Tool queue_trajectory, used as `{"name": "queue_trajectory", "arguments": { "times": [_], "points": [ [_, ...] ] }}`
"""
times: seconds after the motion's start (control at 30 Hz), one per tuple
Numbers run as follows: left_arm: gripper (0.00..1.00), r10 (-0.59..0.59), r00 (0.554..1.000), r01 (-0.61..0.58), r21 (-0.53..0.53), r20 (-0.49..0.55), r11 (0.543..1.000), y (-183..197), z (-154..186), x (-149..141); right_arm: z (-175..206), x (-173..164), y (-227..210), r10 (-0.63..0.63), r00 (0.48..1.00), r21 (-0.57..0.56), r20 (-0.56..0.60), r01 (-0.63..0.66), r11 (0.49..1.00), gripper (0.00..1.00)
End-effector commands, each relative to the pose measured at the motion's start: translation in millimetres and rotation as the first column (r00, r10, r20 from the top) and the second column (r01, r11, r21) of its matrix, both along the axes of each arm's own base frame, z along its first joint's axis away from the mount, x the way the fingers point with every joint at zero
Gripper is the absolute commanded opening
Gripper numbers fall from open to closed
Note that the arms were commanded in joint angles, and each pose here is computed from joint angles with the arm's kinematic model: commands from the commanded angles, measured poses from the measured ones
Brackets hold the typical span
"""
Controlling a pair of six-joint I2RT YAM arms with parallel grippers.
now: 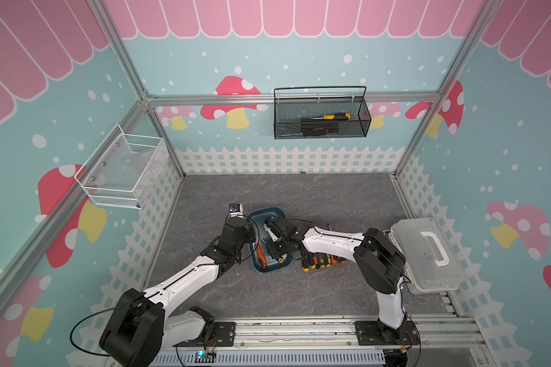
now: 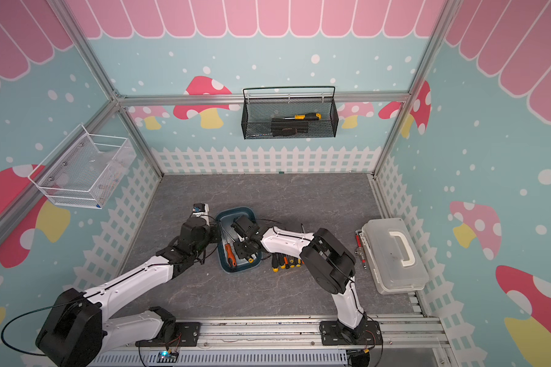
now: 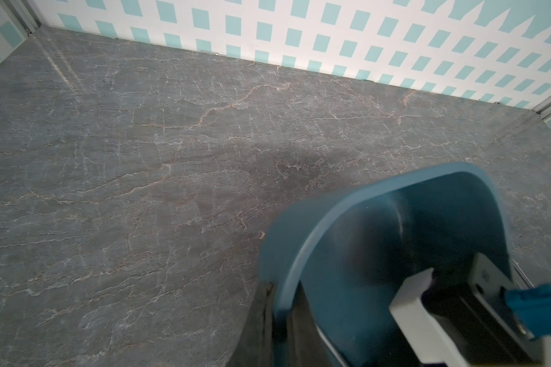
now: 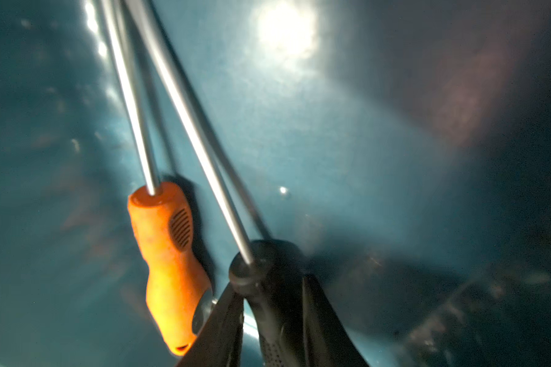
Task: Take out the screwdriver from the storage box
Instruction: Pick up the screwdriver from the storage box.
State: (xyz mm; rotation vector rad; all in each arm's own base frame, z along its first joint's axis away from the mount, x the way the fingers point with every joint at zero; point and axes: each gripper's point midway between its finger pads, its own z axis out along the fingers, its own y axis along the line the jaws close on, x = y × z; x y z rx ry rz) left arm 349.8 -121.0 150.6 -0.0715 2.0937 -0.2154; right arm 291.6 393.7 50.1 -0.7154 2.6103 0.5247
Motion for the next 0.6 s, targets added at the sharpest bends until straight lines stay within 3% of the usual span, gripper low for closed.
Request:
{"name": "queue_trajectory", "arguments": {
  "times": [0.0,0.3,0.57],
  "points": [
    [0.00,-0.072,0.997,0.074,-0.051,0.030,0.996,-18.5,13.8,0.4,-49.3,10.1,-27.0,-0.062,0.998,-0.142,-0.033,0.057,0.988,0.31],
    [0.00,-0.069,0.997,0.071,-0.056,0.027,0.996,-17.4,11.1,-0.9,-50.5,12.9,-26.5,-0.058,0.998,-0.155,-0.026,0.053,0.986,0.19],
    [0.00,-0.067,0.997,0.068,-0.057,0.027,0.996,-16.6,10.8,-1.8,-31.8,12.3,-21.6,-0.043,0.999,-0.084,0.011,0.044,0.995,0.02]
  ]
}}
